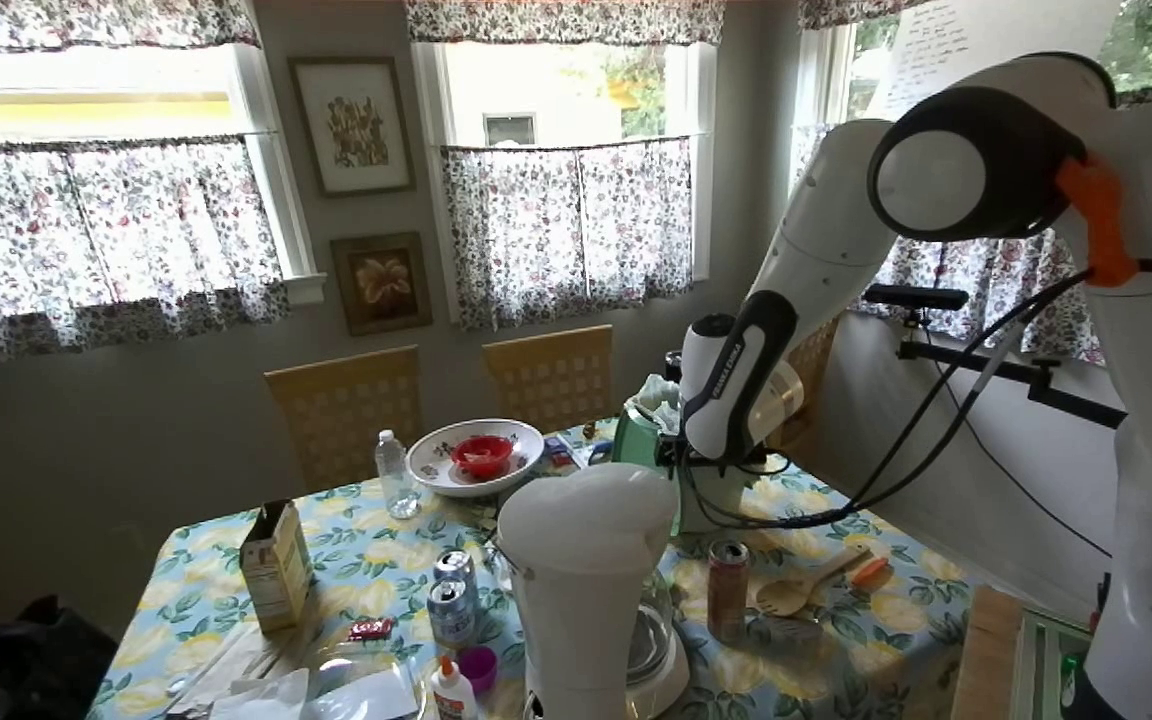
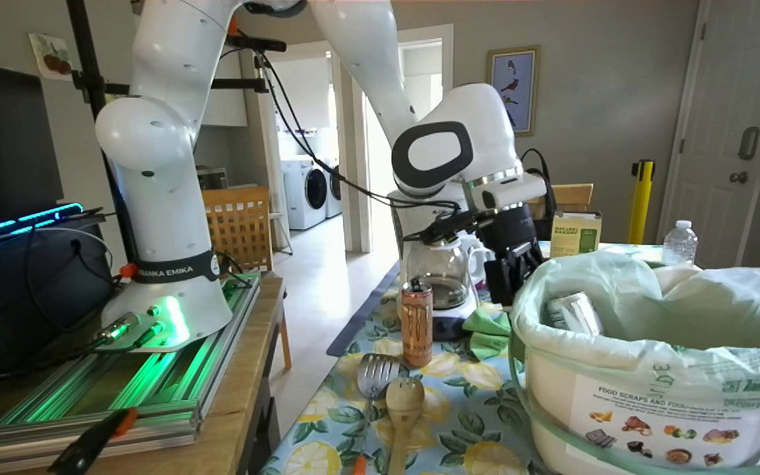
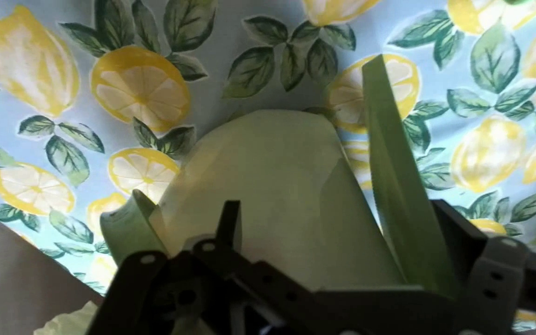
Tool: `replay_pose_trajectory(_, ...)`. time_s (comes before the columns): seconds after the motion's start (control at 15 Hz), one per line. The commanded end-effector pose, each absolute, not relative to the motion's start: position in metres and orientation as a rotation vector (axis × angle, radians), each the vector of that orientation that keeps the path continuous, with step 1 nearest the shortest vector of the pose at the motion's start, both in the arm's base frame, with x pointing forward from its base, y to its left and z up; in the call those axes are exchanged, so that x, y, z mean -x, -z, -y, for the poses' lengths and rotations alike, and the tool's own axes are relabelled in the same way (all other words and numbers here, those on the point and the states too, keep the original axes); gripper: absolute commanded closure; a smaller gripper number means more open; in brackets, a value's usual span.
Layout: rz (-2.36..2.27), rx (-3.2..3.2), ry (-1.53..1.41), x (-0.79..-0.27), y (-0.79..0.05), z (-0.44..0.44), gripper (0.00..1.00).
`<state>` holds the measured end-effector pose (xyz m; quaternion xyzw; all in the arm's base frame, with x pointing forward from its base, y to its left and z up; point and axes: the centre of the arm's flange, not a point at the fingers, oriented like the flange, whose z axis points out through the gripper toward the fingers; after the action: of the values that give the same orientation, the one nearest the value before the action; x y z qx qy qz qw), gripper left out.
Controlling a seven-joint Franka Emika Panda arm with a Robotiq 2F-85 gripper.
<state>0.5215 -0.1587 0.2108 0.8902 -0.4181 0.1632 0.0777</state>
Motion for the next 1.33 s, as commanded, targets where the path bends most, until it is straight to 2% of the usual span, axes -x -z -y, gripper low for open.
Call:
replay_pose_trajectory(0.0,1.212,-2.686,-0.498,-0.505,-0.217,0.15,0.0)
replay_pose_trajectory(0.27,1.151,-2.705,-0.501,-0.511,-0.211,0.126,0.0)
replay_pose_trajectory(0.33,1.137,-2.712,-0.503,-0.514,-0.21,0.121,0.06)
replay_pose_trajectory(0.4,1.124,-2.711,-0.512,-0.517,-0.21,0.117,0.27)
replay_pose_trajectory(0.53,1.103,-2.714,-0.52,-0.52,-0.209,0.111,0.31)
replay_pose_trajectory(1.0,1.059,-2.69,-0.513,-0.523,-0.207,0.112,0.8)
replay_pose_trajectory(1.07,1.054,-2.686,-0.508,-0.523,-0.207,0.113,0.82)
replay_pose_trajectory(1.13,1.052,-2.681,-0.507,-0.523,-0.207,0.115,0.44)
replay_pose_trajectory(1.2,1.051,-2.677,-0.507,-0.523,-0.207,0.116,0.5)
replay_pose_trajectory(1.27,1.051,-2.671,-0.505,-0.523,-0.207,0.117,0.5)
